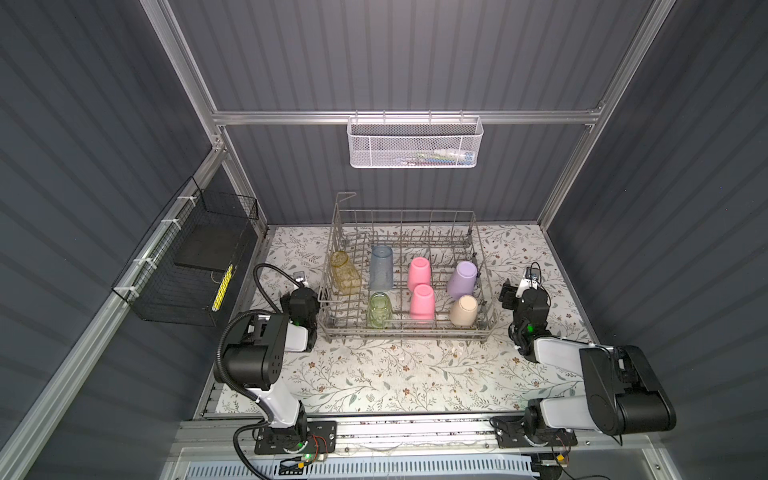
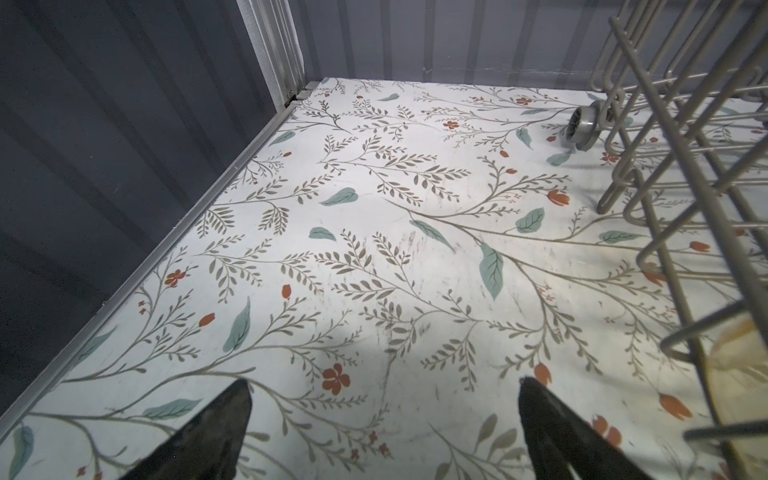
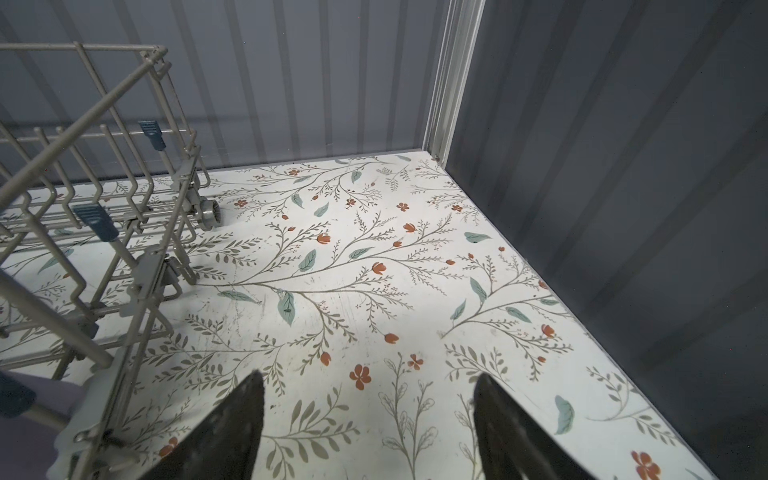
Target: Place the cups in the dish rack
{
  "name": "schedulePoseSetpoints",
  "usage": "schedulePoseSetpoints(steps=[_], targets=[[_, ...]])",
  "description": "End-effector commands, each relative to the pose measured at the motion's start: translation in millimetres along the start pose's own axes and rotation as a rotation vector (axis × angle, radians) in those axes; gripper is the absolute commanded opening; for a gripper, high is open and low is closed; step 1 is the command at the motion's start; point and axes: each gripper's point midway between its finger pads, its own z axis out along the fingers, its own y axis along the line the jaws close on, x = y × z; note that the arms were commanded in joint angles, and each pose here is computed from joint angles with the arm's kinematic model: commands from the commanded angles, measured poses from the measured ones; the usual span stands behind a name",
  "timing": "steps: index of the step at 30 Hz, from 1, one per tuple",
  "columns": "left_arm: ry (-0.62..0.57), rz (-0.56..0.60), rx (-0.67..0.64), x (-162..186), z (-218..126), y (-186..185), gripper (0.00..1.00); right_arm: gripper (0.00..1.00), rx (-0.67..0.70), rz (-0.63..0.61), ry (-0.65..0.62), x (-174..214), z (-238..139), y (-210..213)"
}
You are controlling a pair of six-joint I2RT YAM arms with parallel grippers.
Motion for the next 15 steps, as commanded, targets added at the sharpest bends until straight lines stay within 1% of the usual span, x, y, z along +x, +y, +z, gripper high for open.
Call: schedulePoseSetpoints(steps=[1, 4, 5, 7, 15], targets=[[-0.011, 0.016, 0.002, 1.6, -0.3, -0.3, 1.0, 0.8, -0.024, 0.038, -0.025, -4.8, 1.8, -3.4], [-0.009, 0.018, 0.0, 2.5, -0.3, 0.1, 1.0, 0.81, -0.04, 0.072, -0.012, 2.0, 6.2, -6.9], [-0.013, 0.017, 0.001, 1.2, -0.1, -0.3, 1.0, 0.82, -0.044, 0.079, -0.026, 2.0, 6.4, -7.6], [-0.011, 0.018, 0.0, 2.0, -0.2, 0.0, 1.0, 0.88, -0.051, 0.083, -0.033, 4.4, 6.2, -7.6], [-0.012, 0.017, 0.0, 1.9, -0.3, 0.2, 1.0, 0.93, -0.049, 0.082, -0.03, 4.5, 6.3, -8.2]])
